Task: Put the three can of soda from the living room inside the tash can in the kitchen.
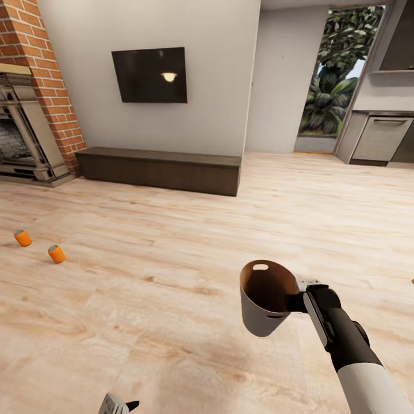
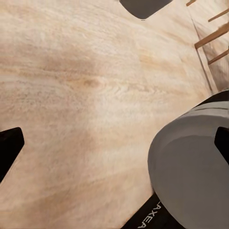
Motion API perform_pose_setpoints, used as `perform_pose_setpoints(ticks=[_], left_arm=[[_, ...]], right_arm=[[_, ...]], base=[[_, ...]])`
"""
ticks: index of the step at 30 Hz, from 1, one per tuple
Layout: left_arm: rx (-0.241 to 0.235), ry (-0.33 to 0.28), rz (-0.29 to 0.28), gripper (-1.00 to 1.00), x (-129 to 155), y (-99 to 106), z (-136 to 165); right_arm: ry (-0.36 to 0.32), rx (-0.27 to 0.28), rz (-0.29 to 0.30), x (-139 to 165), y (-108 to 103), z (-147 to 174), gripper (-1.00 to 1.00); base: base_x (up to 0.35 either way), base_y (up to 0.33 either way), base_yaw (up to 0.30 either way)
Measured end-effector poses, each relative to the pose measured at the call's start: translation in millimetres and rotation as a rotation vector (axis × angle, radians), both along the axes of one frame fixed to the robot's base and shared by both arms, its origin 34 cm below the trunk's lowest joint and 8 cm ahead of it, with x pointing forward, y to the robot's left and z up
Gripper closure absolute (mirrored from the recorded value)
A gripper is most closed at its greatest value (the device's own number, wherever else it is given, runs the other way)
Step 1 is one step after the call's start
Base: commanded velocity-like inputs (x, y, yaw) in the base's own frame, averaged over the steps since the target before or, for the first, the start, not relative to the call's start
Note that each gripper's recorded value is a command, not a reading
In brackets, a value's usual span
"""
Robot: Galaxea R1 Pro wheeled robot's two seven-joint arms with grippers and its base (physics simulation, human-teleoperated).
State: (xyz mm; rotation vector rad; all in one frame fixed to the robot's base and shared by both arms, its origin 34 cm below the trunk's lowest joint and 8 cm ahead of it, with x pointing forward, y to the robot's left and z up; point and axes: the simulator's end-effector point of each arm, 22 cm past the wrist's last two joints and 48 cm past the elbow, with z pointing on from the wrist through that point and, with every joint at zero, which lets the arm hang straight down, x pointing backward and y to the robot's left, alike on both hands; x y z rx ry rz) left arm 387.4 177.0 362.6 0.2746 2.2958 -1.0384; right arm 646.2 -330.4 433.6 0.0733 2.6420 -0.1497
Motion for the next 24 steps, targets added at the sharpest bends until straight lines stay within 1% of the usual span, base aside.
perform_pose_setpoints(ticks=[5, 14, 18, 21, 24], left_arm=[[0.0, 0.0, 0.0, -1.0, 0.1, 0.0, 0.1], [0.0, 0.0, 0.0, -1.0, 0.1, 0.0, 0.1], [0.0, 0.0, 0.0, -1.0, 0.0, 0.0, 0.0], [0.0, 0.0, 0.0, -1.0, 0.0, 0.0, 0.1], [0.0, 0.0, 0.0, -1.0, 0.0, 0.0, 0.1]], right_arm=[[0.001, -0.003, 0.0, -0.1, -0.5, 0.1, 1.0], [0.0, -0.003, 0.001, 0.0, -0.2, 0.1, 1.0], [0.001, -0.009, 0.002, -0.2, -1.2, 0.1, 1.0], [0.0, 0.003, 0.001, 0.1, 1.3, -0.1, 1.0], [0.0, 0.0, 0.001, 0.0, 0.7, 0.0, 1.0]], base=[[0.344, 0.073, 0.0], [0.346, 0.143, 0.008], [0.337, 0.178, 0.163], [0.335, 0.183, 0.233], [0.334, 0.184, 0.247]])
